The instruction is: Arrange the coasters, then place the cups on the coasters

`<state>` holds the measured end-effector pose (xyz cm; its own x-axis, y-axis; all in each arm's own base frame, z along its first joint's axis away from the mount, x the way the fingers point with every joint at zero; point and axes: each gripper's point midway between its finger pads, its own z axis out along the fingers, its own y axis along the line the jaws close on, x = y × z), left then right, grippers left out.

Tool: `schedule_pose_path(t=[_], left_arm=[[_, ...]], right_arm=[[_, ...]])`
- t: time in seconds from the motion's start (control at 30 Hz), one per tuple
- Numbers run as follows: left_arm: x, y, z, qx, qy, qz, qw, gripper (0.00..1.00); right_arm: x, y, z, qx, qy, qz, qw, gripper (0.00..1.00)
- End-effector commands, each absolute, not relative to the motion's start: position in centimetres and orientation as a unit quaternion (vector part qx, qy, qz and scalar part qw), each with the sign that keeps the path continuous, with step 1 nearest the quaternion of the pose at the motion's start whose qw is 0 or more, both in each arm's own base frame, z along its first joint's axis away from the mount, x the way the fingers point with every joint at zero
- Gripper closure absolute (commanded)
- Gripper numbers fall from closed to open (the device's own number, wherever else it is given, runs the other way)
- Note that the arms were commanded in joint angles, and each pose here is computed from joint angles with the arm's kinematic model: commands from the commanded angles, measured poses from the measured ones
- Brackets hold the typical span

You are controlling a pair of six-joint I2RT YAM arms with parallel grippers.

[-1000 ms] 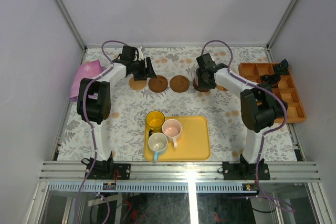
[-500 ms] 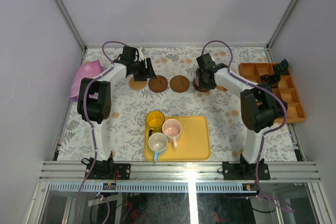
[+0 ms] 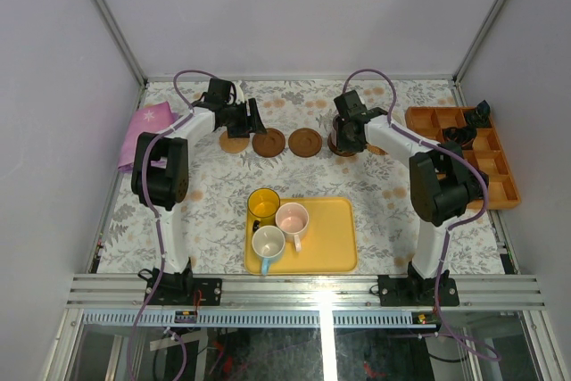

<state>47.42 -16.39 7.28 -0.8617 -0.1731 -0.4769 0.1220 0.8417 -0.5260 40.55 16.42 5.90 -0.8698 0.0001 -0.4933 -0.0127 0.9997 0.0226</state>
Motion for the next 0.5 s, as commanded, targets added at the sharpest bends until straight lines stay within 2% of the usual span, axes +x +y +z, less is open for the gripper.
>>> schedule_pose_path(t=[0.0,0.3,0.47], left_arm=[[48.0,-16.5,7.4,-0.008,0.921,-0.287,0.264,0.35],[47.8,-16.4,7.5,-0.008,0.921,-0.284,0.266,0.35],[47.7,-16.4,8.1,-0.003,0.919,-0.286,0.273,0.34]], right_arm=[[40.9,17.1,8.5,0.005,0.959,0.041,0.280,0.64],[40.3,16.7,8.0,0.009,0.962,0.032,0.273,0.63],[40.0,15.7,8.7,0.017,0.959,0.015,0.283,0.58]])
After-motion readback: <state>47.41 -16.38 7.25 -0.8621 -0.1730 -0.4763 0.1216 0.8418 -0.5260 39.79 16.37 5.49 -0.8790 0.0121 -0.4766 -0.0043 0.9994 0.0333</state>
